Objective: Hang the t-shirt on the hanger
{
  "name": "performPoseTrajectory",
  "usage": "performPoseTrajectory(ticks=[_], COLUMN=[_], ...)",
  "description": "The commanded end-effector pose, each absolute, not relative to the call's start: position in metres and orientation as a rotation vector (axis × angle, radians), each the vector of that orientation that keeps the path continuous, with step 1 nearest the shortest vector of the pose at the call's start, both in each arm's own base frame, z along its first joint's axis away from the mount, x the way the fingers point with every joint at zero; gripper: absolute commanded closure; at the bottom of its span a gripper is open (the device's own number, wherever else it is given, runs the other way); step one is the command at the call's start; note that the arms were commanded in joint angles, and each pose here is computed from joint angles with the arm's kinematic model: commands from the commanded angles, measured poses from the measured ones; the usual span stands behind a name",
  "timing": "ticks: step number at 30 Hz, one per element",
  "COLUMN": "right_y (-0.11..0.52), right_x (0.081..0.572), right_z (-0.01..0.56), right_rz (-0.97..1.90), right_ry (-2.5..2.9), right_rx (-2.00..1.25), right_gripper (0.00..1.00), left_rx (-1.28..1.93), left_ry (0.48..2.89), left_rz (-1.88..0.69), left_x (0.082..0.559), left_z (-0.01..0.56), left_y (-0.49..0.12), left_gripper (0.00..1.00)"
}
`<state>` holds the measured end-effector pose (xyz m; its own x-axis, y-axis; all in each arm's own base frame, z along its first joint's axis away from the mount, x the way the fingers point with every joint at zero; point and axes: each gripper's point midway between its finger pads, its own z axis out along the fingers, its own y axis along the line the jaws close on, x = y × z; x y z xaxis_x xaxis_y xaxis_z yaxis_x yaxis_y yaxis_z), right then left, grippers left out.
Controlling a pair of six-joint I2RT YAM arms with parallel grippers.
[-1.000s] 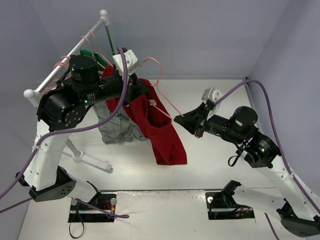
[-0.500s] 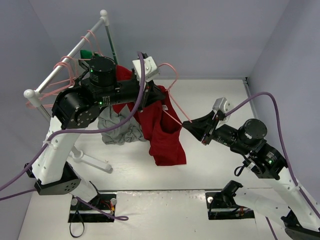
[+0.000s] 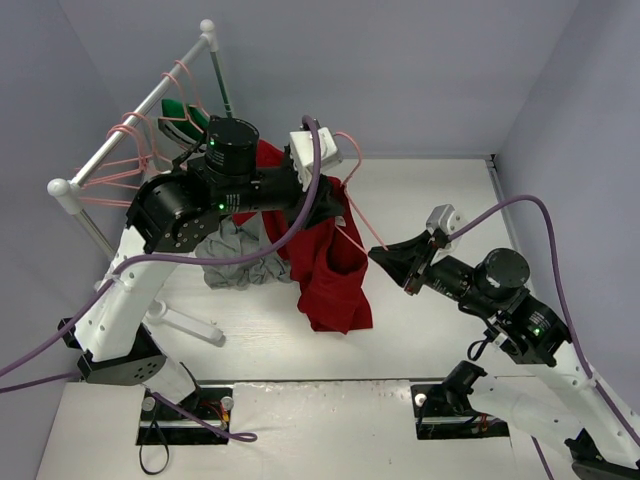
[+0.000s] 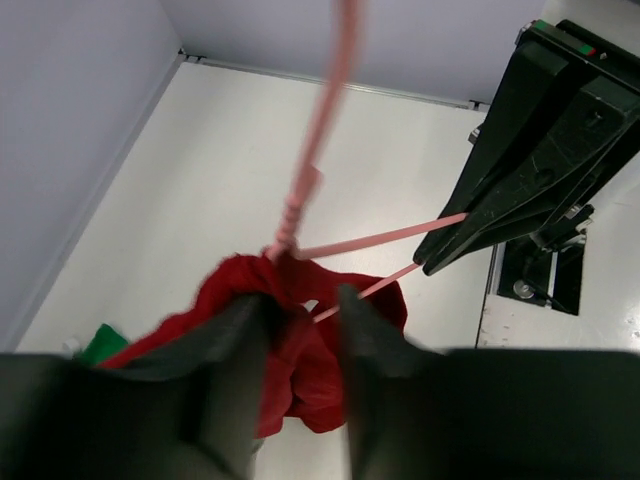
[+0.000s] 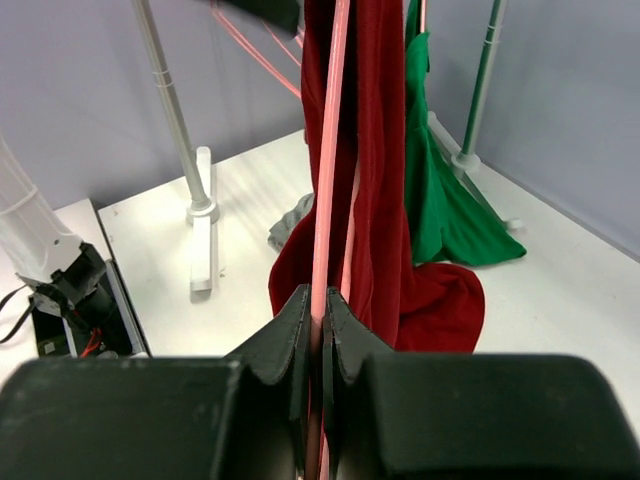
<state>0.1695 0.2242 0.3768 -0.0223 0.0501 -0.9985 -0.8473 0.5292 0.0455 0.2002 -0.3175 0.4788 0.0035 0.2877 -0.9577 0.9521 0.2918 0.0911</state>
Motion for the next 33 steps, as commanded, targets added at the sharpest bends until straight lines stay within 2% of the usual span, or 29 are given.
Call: performPoseTrajectory(ticks=[1, 2, 5, 7, 18, 22, 33], right_y=[0.225, 0.225, 0.227, 0.226, 0.228, 0.231, 0.239], right_x=[0.167, 0.167, 0.17, 0.172, 0.176, 0.174, 0.166], right_z=[0.41, 0.409, 0.403, 0.402, 0.394, 0.394, 0.399], right_rz=[0.846, 0.846, 0.838, 0.831, 0.833, 0.849, 0.903], right_ry=[1.269, 1.27, 1.288, 1.29, 1.321, 1.324, 1.308], right_rx=[-0.72, -0.72, -0.722, -0.72, -0.704, -0.715, -0.765], right_gripper=[1.0, 1.0, 1.0, 1.0, 1.0, 1.0, 1.0], left_rx=[1.178, 1.179, 1.179, 1.182, 1.145, 1.16, 1.346], left_ry=[1.357, 1.348, 1.33, 1.321, 1.312, 1.342, 1.338], left_rz=[-0.721, -0.706, -0.669, -0.648, -0.436, -0.377, -0.426], left_x=[0.202, 0.203, 0.206, 0.206, 0.228, 0.25, 0.269], left_z=[0.51, 0.511, 0.514, 0.515, 0.518, 0.505, 0.464], left_y=[-0.31, -0.309, -0.304, -0.301, -0.261, -0.248, -0.263], left_gripper=[0.57, 0.52, 0.45, 0.43, 0.41, 0.41, 0.42])
